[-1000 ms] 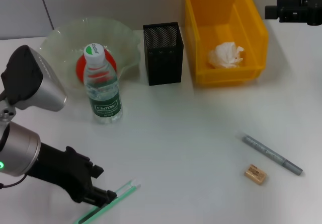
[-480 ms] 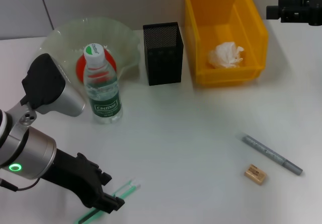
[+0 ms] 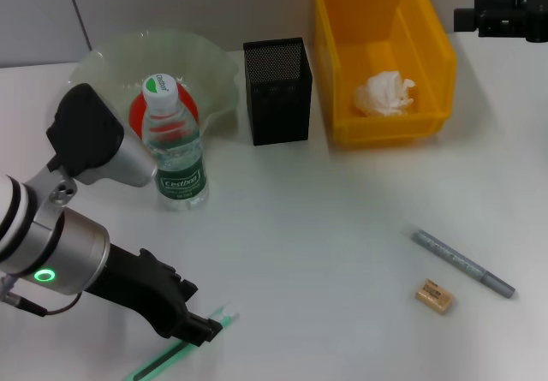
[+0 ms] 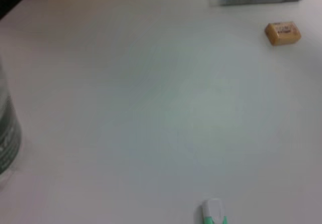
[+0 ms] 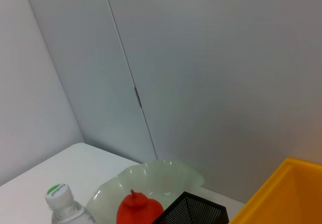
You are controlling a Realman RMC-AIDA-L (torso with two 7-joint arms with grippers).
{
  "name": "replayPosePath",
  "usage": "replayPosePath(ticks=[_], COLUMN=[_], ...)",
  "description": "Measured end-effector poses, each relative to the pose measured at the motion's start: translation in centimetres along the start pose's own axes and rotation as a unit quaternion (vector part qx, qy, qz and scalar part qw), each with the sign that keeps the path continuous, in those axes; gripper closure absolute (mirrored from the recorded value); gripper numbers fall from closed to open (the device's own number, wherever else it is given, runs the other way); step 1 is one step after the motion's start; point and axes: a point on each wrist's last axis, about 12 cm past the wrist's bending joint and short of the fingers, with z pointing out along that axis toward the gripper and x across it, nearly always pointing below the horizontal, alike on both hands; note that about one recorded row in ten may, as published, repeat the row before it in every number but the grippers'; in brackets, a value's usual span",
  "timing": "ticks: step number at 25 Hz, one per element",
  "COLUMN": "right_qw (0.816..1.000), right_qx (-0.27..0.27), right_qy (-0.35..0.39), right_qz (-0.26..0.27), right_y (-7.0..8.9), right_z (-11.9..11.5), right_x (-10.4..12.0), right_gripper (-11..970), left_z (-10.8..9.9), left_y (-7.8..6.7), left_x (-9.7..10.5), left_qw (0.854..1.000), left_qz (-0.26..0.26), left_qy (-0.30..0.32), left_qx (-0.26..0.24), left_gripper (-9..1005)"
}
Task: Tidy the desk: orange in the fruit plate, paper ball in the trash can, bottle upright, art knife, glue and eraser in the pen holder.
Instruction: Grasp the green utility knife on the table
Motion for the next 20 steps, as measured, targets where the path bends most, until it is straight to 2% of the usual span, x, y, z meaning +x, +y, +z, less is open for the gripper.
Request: replayPosePath(ticks=[20], right_qw=[1.0], right_qx=[0.001], right_qy=[0.002], right_qz=[-0.007], right_y=[-0.06], right_z=[0.05], right_x=[-0.44], right_gripper=[308], left_z=[0.95], left_y=[-0.31], left_x=[-0.1], left_qw=[1.0], left_qz=[-0.001], left_qy=[0.0], left_qx=[0.0], left_gripper=[333])
